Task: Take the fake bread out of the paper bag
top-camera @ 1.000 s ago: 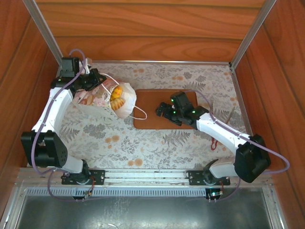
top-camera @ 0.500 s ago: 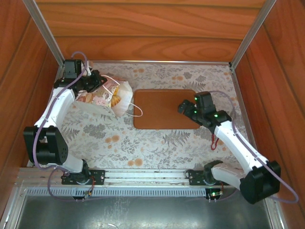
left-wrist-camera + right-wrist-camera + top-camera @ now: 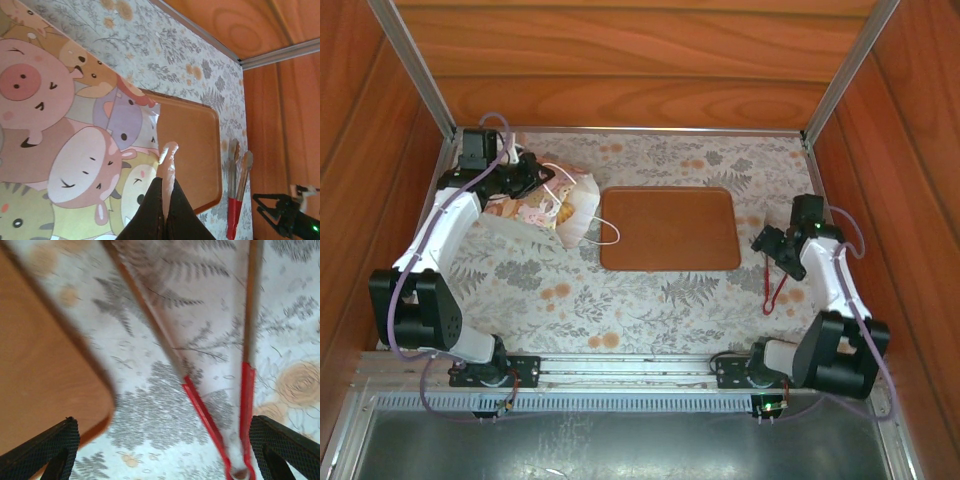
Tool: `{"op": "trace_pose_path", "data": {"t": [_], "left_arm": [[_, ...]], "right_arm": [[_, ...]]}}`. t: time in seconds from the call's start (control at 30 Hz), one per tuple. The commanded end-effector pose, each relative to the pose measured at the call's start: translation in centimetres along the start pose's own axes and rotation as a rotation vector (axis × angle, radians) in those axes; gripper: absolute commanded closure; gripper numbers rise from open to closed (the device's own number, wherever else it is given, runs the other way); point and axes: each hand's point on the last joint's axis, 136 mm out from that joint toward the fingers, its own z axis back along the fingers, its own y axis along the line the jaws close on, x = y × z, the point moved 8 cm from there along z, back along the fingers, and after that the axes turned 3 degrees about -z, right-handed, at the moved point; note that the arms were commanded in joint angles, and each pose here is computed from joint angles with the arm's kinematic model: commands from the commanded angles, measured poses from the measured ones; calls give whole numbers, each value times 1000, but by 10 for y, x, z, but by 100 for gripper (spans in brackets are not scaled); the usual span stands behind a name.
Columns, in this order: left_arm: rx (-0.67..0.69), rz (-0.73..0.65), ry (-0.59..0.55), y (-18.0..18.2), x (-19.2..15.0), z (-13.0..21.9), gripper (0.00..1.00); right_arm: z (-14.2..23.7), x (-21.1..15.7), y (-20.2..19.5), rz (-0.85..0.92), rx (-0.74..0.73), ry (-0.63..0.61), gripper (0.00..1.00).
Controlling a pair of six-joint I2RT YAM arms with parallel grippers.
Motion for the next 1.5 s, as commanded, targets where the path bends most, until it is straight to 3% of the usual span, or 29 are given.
{"op": "trace_pose_path", "data": {"t": [0.0,0.53,0.93,1.3,1.47], "left_arm": [[-46,-58,-5,-11,1,4,100],[-59,-67,-12,-16,4,5,100],[-78,-58,-7,-17,6,4,100],[-93,-57,-20,-21,9,6,100],[-102,-59,-24,-22,9,6,100]], "right_arm": [[-2,4,-6,30,-31,81,6],[-27,19,-33,-129,0,156,1],[-48,31,-27,-78,28,228,1],[-53,37,-4,-13,204,253,7],[-50,41,-4,20,122,253,9]]}}
